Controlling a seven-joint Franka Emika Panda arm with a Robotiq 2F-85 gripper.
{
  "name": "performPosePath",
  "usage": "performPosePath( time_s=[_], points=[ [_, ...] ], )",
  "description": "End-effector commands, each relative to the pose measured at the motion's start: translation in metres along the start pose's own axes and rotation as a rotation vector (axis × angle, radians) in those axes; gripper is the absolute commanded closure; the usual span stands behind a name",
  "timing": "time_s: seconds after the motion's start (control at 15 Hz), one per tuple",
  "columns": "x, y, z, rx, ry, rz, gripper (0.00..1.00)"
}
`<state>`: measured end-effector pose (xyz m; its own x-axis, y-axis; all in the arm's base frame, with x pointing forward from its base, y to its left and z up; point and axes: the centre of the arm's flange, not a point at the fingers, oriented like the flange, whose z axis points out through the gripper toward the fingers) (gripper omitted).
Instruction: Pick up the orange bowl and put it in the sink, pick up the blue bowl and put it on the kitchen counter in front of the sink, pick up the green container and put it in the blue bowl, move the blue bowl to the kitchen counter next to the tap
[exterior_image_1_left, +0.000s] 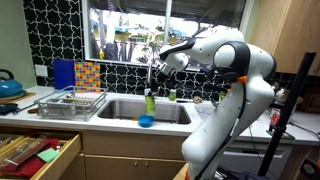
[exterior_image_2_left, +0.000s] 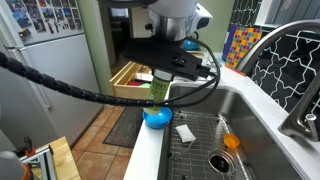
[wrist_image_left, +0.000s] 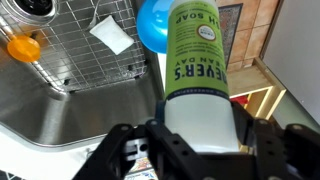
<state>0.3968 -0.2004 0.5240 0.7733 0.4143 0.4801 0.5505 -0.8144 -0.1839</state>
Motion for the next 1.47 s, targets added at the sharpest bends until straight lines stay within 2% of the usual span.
performPosePath(
  time_s=[0.0,0.33,1.13,1.2,1.27,1.33,1.4],
  points=[
    [-0.012,-0.010,0.023,0.048,0.065,-0.082,0.61],
    [-0.011,-0.006,0.039,-0.015,0.105,-0.212,0.61],
    [-0.026,-0.009,0.070,-0.008,0.100,-0.279,0.61],
    [-0.026,-0.009,0.070,-0.006,0.099,-0.281,0.57],
    [-0.026,-0.009,0.071,-0.007,0.099,-0.285,0.44],
    [-0.026,-0.009,0.071,-0.007,0.099,-0.288,0.20],
    [-0.026,-0.009,0.071,-0.008,0.099,-0.289,0.18]
  ],
)
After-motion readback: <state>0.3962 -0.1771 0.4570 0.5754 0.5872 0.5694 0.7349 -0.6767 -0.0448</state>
